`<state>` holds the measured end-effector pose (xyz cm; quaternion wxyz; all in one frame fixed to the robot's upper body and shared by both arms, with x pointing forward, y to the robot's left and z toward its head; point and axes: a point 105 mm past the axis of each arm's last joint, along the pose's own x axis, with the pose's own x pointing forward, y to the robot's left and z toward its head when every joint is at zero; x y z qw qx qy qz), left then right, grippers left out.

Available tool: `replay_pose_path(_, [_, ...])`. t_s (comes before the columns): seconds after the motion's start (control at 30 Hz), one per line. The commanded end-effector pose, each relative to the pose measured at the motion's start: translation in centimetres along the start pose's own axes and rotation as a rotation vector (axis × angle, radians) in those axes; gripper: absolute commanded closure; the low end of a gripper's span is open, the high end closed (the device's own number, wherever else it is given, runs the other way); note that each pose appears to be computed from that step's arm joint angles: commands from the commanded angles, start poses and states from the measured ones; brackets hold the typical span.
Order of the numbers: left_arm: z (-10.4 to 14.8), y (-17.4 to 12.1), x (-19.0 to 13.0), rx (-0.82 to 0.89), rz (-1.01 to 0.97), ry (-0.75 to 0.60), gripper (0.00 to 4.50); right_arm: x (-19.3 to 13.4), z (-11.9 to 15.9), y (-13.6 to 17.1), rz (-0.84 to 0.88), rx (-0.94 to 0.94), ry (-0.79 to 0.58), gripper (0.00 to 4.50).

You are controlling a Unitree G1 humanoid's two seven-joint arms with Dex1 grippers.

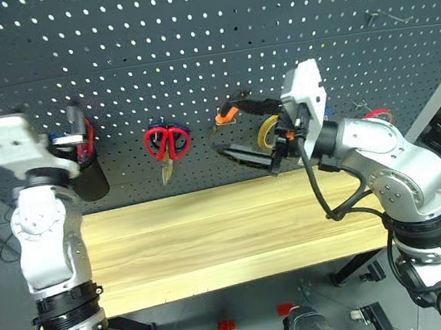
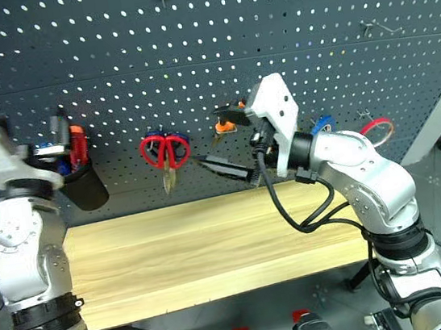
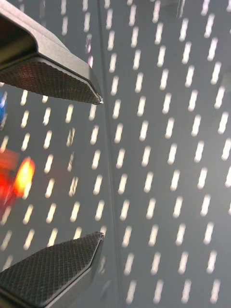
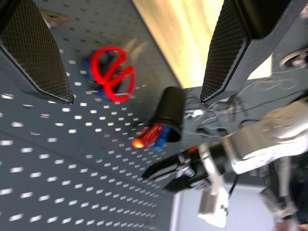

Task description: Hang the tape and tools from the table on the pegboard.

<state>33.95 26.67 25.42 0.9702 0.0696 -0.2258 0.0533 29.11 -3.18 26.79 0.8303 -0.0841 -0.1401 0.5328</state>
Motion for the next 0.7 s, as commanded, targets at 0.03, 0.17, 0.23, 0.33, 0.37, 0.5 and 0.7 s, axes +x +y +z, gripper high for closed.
replay_pose_path(0.03, [-0.4, -2.4, -1.1, 0.014, -0.056, 0.063, 0.02, -0.9, 0.8, -1.0, -0.085, -0.020, -0.053, 0.00])
replay_pose_path(0.17, [-2.7, -3.3, -3.3, 0.031, -0.056, 0.176, 0.02, -1.5, -0.7, -1.6, -0.180, 0.018, -0.052, 0.00])
replay_pose_path(0.23, [-3.9, -3.5, -4.4, 0.008, -0.054, 0.230, 0.02, -2.1, -2.2, -2.1, -0.248, 0.040, -0.039, 0.00])
replay_pose_path(0.33, [-5.9, -2.9, -6.0, 0.046, -0.057, 0.307, 0.02, -3.9, -5.4, -3.7, -0.418, 0.020, 0.027, 0.00])
replay_pose_path(0.37, [-6.5, -2.5, -6.7, 0.040, -0.058, 0.321, 0.02, -4.7, -6.5, -4.1, -0.473, -0.020, 0.064, 0.00])
replay_pose_path(0.5, [-8.7, -0.4, -9.1, 0.023, -0.017, 0.404, 0.02, -7.5, -9.9, -4.7, -0.613, -0.121, 0.159, 0.00])
replay_pose_path(0.7, [-12.5, 1.3, -14.2, 0.045, 0.020, 0.548, 0.02, -12.1, -15.2, -4.9, -0.801, -0.124, 0.303, 0.00])
